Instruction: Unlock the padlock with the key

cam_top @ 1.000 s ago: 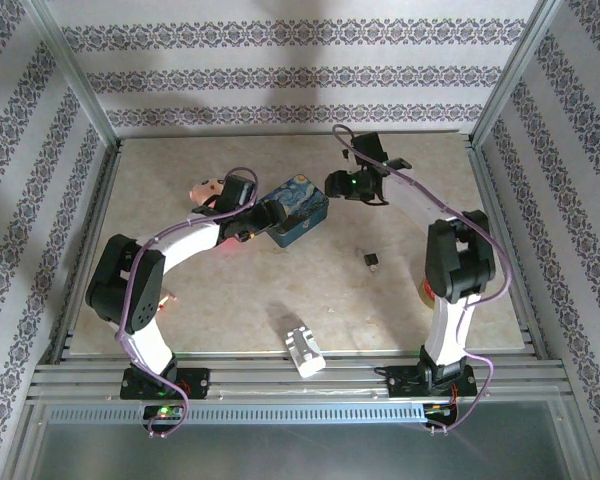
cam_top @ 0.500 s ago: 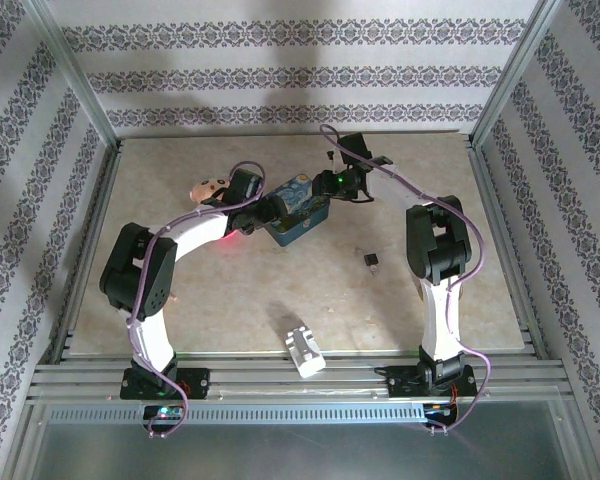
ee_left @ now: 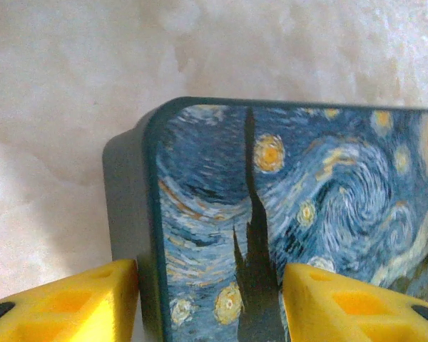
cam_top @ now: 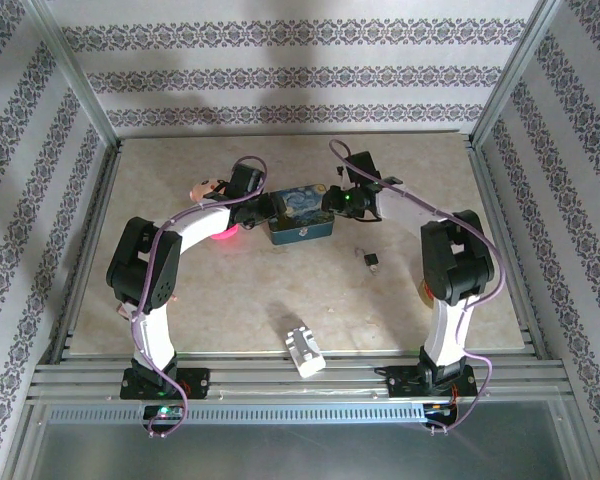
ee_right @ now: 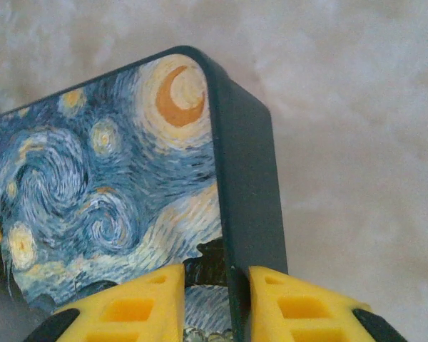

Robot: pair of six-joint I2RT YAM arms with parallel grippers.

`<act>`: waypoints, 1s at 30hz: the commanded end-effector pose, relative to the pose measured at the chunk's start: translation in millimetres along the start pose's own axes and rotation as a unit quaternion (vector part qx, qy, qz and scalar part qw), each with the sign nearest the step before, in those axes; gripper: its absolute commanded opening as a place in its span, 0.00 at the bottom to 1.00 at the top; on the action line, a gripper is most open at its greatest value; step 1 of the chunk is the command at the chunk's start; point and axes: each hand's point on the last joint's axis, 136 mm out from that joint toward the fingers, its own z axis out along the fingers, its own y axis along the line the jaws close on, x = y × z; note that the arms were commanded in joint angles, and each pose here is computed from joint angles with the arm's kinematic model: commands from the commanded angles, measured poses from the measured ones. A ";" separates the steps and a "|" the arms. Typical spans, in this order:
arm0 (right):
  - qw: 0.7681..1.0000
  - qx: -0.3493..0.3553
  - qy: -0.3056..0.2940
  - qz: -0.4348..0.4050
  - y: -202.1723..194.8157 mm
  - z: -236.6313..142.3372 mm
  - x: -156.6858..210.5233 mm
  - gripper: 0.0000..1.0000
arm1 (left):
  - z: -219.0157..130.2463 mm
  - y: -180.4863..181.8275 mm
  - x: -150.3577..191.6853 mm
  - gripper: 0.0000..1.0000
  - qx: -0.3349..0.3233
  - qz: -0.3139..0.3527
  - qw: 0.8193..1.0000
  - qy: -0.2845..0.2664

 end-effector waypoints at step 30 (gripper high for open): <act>0.974 0.171 -0.146 -0.012 -76.4 -161.0 42.6 0.69 | -202.3 56.5 -17.5 0.99 -0.124 0.087 0.953 -0.261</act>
